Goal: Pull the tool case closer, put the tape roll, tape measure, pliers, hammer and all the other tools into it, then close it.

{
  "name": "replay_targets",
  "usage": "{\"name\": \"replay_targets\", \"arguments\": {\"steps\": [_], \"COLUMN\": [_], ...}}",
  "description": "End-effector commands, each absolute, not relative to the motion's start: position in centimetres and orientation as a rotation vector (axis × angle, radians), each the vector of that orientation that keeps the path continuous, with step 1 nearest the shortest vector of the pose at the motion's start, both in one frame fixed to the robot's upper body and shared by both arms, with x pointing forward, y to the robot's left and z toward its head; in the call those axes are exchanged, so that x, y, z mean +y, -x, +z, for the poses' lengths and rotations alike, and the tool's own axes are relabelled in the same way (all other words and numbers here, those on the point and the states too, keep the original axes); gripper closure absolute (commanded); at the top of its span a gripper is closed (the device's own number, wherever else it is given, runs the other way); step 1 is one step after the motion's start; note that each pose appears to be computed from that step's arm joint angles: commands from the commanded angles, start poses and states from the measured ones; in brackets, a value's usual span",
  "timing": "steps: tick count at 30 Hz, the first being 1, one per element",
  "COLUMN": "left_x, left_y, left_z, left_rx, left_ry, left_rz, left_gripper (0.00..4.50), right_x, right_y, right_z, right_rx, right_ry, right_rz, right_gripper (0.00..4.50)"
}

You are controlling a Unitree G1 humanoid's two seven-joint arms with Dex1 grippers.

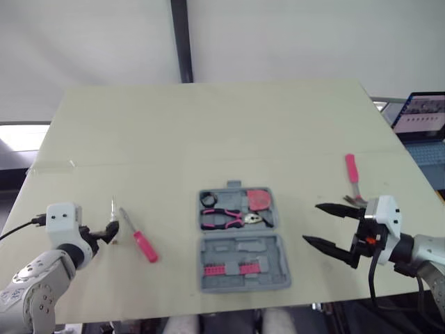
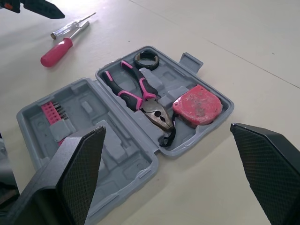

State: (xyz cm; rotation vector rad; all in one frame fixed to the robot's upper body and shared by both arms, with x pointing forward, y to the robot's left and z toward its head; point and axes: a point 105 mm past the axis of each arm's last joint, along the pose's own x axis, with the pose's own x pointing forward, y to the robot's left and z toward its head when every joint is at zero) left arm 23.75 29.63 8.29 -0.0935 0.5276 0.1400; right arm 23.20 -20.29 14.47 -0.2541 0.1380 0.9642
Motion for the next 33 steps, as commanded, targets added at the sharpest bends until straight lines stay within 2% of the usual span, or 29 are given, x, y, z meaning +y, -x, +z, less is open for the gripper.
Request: {"name": "replay_targets", "arguments": {"steps": [1,17,28,33], "left_x": [29.7,29.8,29.5,29.2], "left_y": [-23.7,-24.8,-27.2,-27.0], "left_z": [8.7,6.6,6.2,5.7], "left_rx": [0.530,0.597,0.586,0.601], "left_ry": [0.045,0.016,0.035,0.045], "left_rz": [0.152,0.159,0.147,0.149], "left_gripper": [0.11,0.11,0.11,0.11], "right_x": [-20.5,-21.2,-21.6,-21.8], "right_y": [-23.4,-23.2,-23.0,-22.9], "right_z": [15.3,15.2,15.0,14.9], "right_rx": [0.112,0.123,0.133,0.140], "right_ry": [0.272,0.282,0.285,0.288], "right_rz": [0.967,0.943,0.929,0.921], "right_gripper": [0.00,0.00,0.00,0.00]}}
